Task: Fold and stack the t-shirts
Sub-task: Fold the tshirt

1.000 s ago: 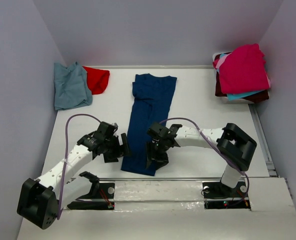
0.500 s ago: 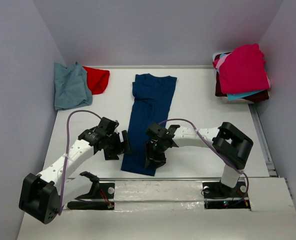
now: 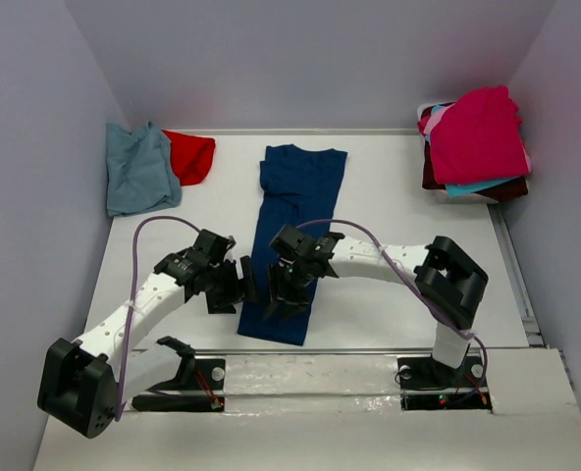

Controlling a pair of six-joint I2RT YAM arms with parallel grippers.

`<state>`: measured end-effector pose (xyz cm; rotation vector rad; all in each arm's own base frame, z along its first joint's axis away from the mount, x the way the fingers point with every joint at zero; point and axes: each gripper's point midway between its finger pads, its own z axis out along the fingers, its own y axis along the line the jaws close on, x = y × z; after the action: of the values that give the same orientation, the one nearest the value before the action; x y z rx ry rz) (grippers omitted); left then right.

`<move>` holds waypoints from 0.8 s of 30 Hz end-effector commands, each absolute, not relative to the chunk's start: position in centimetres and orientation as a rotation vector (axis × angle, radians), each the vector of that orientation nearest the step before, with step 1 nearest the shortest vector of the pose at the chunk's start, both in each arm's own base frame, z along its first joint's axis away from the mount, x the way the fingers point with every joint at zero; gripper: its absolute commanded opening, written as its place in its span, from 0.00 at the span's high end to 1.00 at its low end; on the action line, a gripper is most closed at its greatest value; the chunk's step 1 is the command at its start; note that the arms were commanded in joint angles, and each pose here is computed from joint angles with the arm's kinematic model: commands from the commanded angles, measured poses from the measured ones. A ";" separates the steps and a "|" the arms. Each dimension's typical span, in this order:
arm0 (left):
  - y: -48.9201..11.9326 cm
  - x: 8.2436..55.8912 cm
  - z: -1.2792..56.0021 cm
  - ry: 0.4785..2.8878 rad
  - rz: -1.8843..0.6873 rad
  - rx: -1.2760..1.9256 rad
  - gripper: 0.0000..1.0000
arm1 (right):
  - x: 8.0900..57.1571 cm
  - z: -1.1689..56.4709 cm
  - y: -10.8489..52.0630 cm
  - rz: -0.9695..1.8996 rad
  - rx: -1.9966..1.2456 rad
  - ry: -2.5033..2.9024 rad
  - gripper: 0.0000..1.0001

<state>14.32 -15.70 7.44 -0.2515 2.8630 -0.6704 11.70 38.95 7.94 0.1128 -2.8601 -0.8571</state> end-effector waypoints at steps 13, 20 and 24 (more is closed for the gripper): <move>-16.4 14.6 8.9 2.811 -0.740 -0.275 0.17 | 10.6 7.0 40.2 -0.828 0.199 -2.793 0.47; -16.7 14.2 8.1 2.844 -0.759 -0.256 0.17 | 9.5 6.7 38.1 -0.797 0.154 -2.800 0.47; -17.0 14.5 8.1 2.841 -0.774 -0.251 0.17 | 9.9 6.6 38.7 -0.801 0.153 -2.804 0.47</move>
<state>14.51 -16.38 7.99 -0.2744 2.8409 -0.7311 9.81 37.61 4.99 0.1293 -2.8031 -0.7266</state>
